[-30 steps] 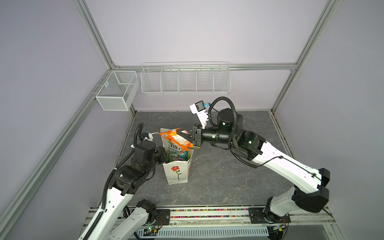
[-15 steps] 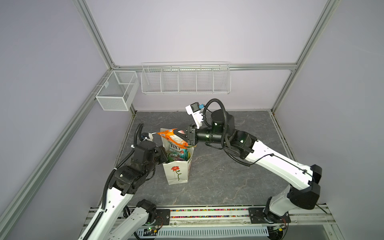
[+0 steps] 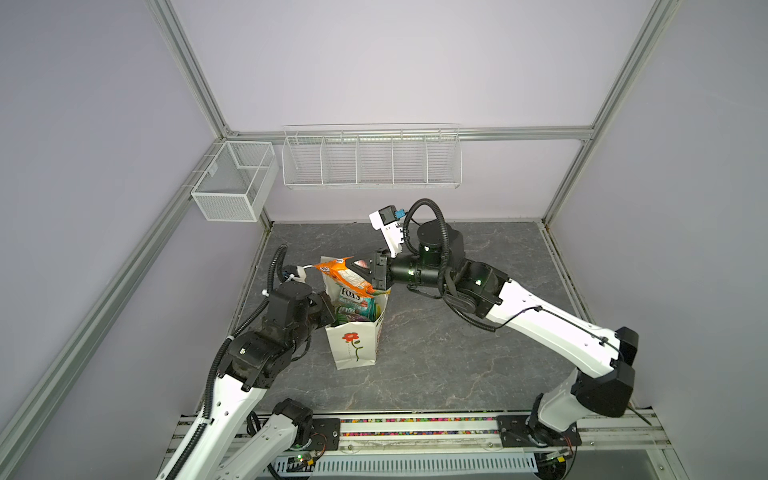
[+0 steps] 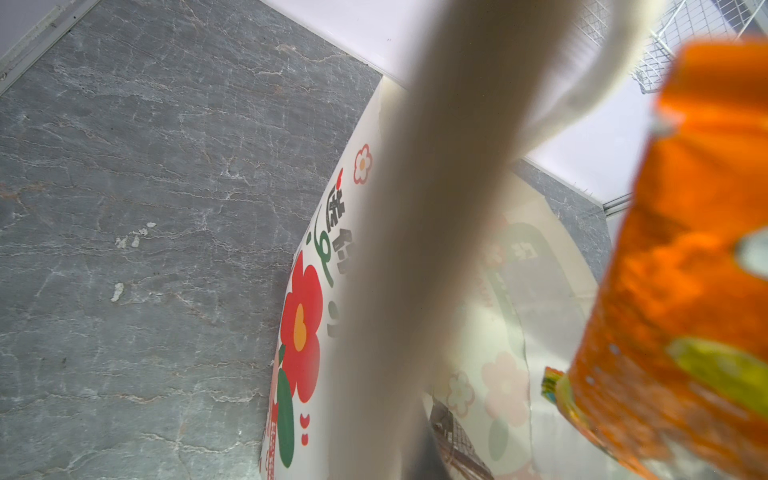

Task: Place the snacks into the paper bag
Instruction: 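Lower the Fox's bag into the paper bag with the right gripper, then open the right gripper and raise it out of the paper bag, then release the paper bag with the left gripper while the right gripper withdraws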

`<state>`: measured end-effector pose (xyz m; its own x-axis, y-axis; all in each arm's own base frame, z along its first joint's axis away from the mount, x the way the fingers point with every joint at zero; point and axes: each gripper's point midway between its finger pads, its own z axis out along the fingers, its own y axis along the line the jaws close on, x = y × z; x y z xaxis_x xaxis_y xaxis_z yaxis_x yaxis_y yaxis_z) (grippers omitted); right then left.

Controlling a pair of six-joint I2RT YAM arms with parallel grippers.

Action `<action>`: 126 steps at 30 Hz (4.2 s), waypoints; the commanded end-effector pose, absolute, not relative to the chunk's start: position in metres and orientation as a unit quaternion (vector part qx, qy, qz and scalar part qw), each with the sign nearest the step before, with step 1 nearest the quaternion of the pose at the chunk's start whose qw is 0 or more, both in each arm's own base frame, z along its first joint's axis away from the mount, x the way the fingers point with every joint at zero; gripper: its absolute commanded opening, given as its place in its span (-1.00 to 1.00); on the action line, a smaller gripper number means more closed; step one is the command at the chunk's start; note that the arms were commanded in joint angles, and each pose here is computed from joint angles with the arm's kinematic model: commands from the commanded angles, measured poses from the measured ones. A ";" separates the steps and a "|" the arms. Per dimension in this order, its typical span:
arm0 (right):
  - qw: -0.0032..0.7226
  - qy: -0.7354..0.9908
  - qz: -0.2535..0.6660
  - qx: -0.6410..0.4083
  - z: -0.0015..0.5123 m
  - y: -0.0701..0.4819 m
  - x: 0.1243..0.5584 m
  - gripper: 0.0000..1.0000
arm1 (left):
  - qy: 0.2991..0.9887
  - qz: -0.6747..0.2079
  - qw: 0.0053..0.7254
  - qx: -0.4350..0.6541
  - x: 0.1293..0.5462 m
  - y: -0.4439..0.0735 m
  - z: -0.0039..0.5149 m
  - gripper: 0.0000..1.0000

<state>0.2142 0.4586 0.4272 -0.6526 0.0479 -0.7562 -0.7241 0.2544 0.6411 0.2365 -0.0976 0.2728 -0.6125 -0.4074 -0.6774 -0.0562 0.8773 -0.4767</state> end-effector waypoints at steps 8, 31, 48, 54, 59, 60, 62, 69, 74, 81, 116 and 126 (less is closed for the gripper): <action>0.352 0.716 0.564 -0.210 0.421 0.461 0.228 -0.82 | 0.864 -0.221 0.430 -0.140 0.232 -0.094 0.280 -0.91; 0.332 0.732 0.561 -0.198 0.399 0.469 0.235 -0.82 | 0.865 -0.219 0.430 -0.140 0.231 -0.093 0.278 -0.92; 0.361 0.727 0.543 -0.216 0.419 0.447 0.226 0.24 | 0.865 -0.218 0.430 -0.141 0.232 -0.093 0.278 -0.92; 0.401 0.754 0.478 -0.205 0.417 0.415 0.234 0.52 | 0.865 -0.218 0.430 -0.140 0.232 -0.093 0.278 -0.92; 0.423 0.795 0.400 -0.172 0.397 0.383 0.250 0.58 | 0.865 -0.219 0.429 -0.140 0.234 -0.095 0.278 -0.92; 0.425 0.799 0.391 -0.165 0.393 0.378 0.253 0.58 | 0.865 -0.219 0.429 -0.139 0.234 -0.095 0.278 -0.92; 0.423 0.807 0.384 -0.153 0.385 0.370 0.257 0.58 | 0.865 -0.220 0.428 -0.139 0.234 -0.096 0.278 -0.92; 0.386 0.827 0.380 -0.151 0.357 0.372 0.256 0.58 | 0.866 -0.221 0.428 -0.138 0.237 -0.098 0.278 -0.92; 0.360 0.816 0.419 -0.170 0.353 0.394 0.252 0.52 | 0.869 -0.223 0.420 -0.136 0.241 -0.102 0.275 -0.93; 0.346 0.805 0.445 -0.186 0.357 0.412 0.258 -0.27 | 0.869 -0.223 0.421 -0.135 0.242 -0.103 0.277 -0.93; 0.459 0.808 0.354 -0.107 0.402 0.277 0.317 -0.86 | 0.858 -0.296 0.413 -0.074 0.314 -0.206 0.302 -1.00; 0.464 0.820 0.326 -0.073 0.385 0.238 0.321 -0.83 | 0.862 -0.311 0.398 -0.048 0.324 -0.245 0.298 -1.00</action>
<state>0.3213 0.2476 0.3545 -0.6427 0.1310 -0.7549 -0.3876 0.7943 0.4679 0.3177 -0.2344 0.2754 -0.7104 -0.2995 -0.6368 0.1323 0.8319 -0.5389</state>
